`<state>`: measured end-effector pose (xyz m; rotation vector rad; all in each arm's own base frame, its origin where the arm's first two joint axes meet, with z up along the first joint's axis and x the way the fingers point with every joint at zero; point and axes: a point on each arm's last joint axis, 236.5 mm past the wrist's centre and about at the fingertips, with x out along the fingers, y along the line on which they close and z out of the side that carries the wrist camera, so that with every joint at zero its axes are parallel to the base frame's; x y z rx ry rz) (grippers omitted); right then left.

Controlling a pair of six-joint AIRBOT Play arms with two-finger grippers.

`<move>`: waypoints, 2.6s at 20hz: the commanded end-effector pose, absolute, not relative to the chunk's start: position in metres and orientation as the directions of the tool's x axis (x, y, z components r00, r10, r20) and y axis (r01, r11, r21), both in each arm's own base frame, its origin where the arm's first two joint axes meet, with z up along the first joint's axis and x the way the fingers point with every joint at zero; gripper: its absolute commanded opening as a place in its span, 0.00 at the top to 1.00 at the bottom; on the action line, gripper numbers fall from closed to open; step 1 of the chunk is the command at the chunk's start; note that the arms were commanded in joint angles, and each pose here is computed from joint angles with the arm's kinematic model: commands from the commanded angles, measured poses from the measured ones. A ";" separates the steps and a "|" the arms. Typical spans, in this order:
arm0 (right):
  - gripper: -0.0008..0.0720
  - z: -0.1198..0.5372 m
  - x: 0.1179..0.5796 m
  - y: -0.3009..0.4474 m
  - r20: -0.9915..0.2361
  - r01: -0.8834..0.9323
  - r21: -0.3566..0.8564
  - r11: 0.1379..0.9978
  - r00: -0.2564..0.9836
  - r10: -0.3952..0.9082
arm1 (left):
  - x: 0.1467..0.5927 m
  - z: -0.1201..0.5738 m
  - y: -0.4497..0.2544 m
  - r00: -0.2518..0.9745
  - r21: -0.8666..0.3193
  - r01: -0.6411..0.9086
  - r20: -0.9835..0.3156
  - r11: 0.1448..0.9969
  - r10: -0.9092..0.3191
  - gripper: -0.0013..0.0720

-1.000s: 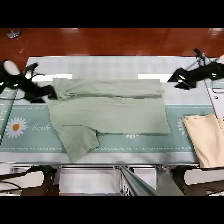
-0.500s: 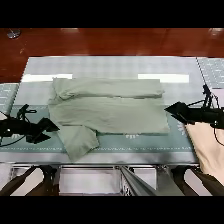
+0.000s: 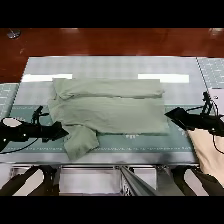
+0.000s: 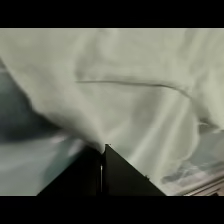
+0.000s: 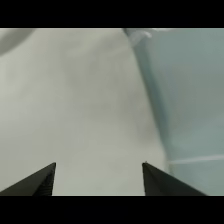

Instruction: Fold the shirts.

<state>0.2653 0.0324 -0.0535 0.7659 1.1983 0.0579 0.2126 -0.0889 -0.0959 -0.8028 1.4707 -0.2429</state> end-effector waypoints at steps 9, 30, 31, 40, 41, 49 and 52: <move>0.14 -0.090 0.230 0.045 -0.844 0.476 0.530 0.702 0.220 0.489 | 0.245 -0.053 -0.093 0.173 -0.658 -0.158 -0.752 0.736 -0.636 0.95; 0.96 0.016 0.450 0.052 -0.644 0.196 0.736 0.648 0.500 0.580 | 0.447 0.021 -0.033 0.492 -0.606 -0.080 -0.715 0.792 -0.497 0.95; 0.96 0.009 0.462 0.057 -0.647 0.191 0.733 0.653 0.494 0.581 | 0.462 0.010 -0.037 0.471 -0.613 -0.089 -0.720 0.785 -0.509 0.95; 0.47 -0.029 0.531 0.066 -0.642 0.206 0.747 0.632 0.467 0.608 | 0.509 -0.030 -0.052 0.341 -0.658 -0.120 -0.731 0.744 -0.591 0.37; 0.11 -0.028 0.532 0.065 -0.643 0.199 0.745 0.637 0.467 0.607 | 0.506 -0.028 -0.050 0.328 -0.650 -0.093 -0.735 0.754 -0.594 0.03; 0.14 -0.076 0.475 -0.020 -0.858 0.448 0.513 0.732 0.262 0.441 | 0.495 0.025 0.022 0.396 -0.543 -0.149 -0.799 0.827 -0.453 0.03; 0.14 -0.096 0.464 0.005 -0.868 0.432 0.492 0.756 0.176 0.464 | 0.500 0.036 0.009 0.422 -0.536 -0.112 -0.788 0.837 -0.448 0.03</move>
